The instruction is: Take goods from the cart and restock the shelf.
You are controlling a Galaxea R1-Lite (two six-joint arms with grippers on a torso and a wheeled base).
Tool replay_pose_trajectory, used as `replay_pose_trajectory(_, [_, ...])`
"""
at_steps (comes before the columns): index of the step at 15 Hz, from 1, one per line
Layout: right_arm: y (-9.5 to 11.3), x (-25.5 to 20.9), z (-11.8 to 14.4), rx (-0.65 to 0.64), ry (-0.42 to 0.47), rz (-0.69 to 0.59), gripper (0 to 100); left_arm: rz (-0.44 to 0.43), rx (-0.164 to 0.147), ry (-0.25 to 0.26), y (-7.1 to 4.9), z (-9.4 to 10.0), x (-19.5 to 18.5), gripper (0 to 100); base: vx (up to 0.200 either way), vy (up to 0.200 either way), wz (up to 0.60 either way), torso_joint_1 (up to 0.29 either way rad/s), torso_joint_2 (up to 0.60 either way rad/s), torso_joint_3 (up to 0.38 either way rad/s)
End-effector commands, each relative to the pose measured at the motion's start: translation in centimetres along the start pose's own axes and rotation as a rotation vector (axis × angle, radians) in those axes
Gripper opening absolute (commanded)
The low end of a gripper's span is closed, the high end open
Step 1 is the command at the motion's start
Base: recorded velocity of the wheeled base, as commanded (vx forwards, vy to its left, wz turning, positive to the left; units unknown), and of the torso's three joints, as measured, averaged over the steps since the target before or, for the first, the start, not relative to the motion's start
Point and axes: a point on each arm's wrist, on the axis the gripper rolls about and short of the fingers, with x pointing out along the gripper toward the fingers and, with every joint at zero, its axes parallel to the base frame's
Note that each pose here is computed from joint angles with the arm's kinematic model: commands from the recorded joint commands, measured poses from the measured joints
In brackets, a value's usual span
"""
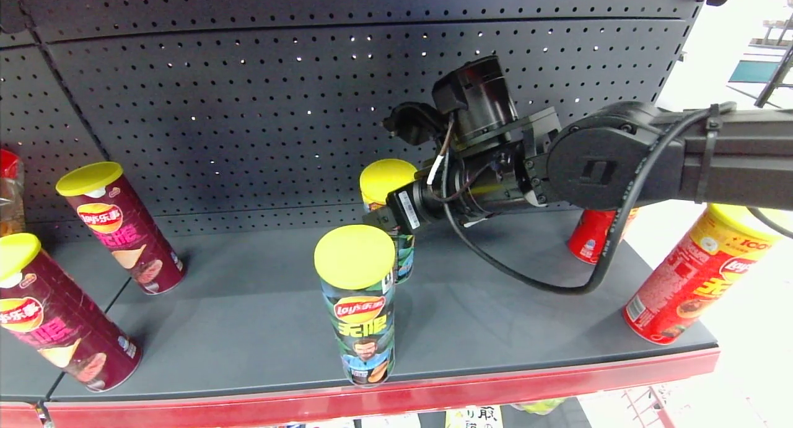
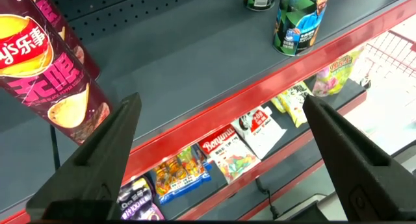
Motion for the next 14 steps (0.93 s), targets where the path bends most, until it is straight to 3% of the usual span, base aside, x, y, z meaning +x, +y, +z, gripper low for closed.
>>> replay_pose_trajectory(1, [0.1,0.0,0.0,0.0,-0.002,0.001,100,0.0,0.0,-0.002,0.0,0.0,0.0,100,0.0,0.0,0.0,0.0,0.0,0.0])
replay_pose_trajectory(14, [0.5,-1.5,0.2,0.001,-0.015,-0.012,100,0.002,0.0,-0.009,0.0,0.1,-0.1,100,0.0,0.0,0.0,0.0,0.0,0.0])
